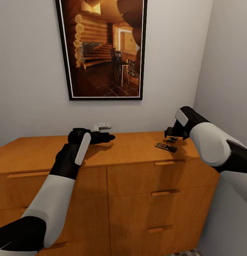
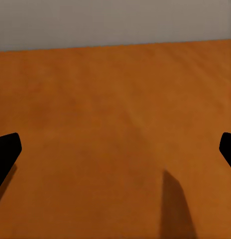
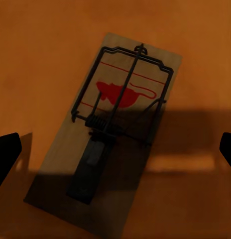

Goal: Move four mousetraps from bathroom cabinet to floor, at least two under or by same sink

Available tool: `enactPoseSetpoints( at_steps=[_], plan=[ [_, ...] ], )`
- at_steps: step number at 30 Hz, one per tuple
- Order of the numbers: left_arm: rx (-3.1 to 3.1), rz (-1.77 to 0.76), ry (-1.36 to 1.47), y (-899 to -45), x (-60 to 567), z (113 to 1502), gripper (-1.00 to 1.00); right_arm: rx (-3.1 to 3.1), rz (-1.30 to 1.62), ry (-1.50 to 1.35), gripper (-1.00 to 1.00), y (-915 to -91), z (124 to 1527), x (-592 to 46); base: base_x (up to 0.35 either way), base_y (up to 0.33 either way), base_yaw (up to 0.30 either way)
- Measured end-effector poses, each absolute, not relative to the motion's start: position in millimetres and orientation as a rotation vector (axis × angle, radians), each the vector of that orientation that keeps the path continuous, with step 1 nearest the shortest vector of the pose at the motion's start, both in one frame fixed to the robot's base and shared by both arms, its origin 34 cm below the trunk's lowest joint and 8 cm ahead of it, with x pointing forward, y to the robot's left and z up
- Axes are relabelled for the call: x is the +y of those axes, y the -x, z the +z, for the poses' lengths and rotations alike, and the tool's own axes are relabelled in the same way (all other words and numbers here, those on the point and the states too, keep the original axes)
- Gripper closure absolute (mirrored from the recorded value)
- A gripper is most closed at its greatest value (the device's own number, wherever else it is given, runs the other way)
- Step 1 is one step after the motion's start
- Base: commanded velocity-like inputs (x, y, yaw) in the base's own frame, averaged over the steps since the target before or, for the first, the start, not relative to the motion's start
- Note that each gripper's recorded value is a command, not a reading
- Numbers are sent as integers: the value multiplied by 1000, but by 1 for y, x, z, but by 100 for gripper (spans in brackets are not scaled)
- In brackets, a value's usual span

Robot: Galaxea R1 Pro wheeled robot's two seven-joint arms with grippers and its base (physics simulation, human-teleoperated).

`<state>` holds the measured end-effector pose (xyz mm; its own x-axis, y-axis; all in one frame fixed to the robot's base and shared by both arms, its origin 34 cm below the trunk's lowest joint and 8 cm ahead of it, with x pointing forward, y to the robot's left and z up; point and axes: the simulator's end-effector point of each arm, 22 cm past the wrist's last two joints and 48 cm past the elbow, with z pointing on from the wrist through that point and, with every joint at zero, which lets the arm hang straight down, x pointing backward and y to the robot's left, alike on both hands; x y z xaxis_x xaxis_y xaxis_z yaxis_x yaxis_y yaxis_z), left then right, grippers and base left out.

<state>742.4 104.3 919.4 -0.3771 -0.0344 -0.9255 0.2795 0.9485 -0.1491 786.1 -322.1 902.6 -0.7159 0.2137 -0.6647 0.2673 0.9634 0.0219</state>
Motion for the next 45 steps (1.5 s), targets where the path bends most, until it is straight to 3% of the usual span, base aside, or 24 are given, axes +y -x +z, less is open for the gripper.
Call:
enactPoseSetpoints(
  at_steps=[3, 4, 31, 45],
  plan=[
    [1933, -335, -177, -742, 104, 919, -100, 2393, -97, -336, -100, -786, 903, -322, 0, 0, 0],
    [1933, -335, -177, -742, 104, 919, -100, 2393, -97, -336, 100, -786, 902, -322, 0, 0, 0],
    [1929, -336, -178, -742, 104, 921, -100, 2388, -98, -348, 100, -786, 904, -328, 0, 0, 0],
    [1923, -319, -175, -743, 108, 923, -100, 2166, -106, -436, 100, -792, 987, -363, 0, 0, 0]
  ],
)
